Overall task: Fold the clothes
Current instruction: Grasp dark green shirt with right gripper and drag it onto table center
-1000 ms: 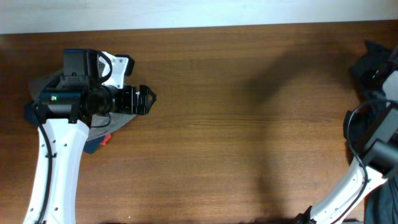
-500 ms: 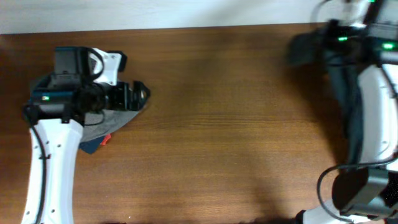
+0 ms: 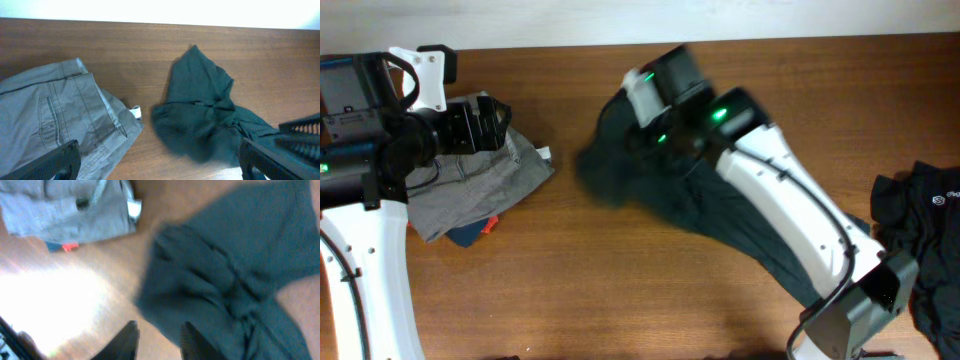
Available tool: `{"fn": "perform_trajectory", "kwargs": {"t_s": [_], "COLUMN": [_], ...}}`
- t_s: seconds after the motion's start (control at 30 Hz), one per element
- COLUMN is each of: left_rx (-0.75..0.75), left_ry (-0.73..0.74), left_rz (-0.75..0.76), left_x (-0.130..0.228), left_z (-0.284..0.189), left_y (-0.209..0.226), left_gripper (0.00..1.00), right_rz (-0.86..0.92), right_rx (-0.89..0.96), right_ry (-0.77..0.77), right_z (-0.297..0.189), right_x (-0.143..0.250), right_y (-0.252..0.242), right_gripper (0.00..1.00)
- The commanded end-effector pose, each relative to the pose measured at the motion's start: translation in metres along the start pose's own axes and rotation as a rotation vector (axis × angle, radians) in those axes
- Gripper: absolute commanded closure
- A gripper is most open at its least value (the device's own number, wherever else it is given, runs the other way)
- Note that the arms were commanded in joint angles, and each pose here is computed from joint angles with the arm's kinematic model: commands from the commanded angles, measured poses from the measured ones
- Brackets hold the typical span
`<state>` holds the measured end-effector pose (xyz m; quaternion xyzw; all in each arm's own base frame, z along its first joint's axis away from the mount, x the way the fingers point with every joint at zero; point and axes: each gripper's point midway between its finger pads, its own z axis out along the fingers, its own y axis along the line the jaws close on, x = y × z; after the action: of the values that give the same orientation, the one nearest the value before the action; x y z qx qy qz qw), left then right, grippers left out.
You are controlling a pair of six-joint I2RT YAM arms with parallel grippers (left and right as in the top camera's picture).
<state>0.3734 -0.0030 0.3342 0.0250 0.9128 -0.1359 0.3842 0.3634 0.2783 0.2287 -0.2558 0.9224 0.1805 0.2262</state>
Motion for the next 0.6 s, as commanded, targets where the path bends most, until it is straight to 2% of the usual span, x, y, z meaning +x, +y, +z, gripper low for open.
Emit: {"fn": "perform_trajectory", "kwargs": {"t_s": [0.0,0.17,0.27,0.43,0.57], "left_rx": [-0.006,-0.004,0.002,0.080,0.142], "left_ry": [-0.023,-0.001,0.037,0.155,0.234], "left_rz": [0.025,0.016,0.004,0.103,0.183], "left_x": [-0.005,0.001,0.008,0.029,0.041], "left_z": [-0.010,-0.010,-0.005,0.024,0.054], "left_y": [-0.002,-0.002,-0.002,-0.022,-0.044], "left_gripper": [0.01,0.01,0.01,0.04,0.08], "right_rz": [0.053,0.293,0.466,0.689,0.833], "right_rx": [0.281,0.311,0.280,0.323,0.289], "right_ry": [-0.009,0.064,0.144,0.247,0.287], "right_z": [-0.011,-0.032,-0.047,-0.061,-0.054], "right_x": [0.002,0.028,0.061,0.124,0.168], "right_y": [-0.050,-0.129,-0.173,-0.233,-0.258], "right_gripper": [0.61,0.46,0.41,0.34,0.33]}}
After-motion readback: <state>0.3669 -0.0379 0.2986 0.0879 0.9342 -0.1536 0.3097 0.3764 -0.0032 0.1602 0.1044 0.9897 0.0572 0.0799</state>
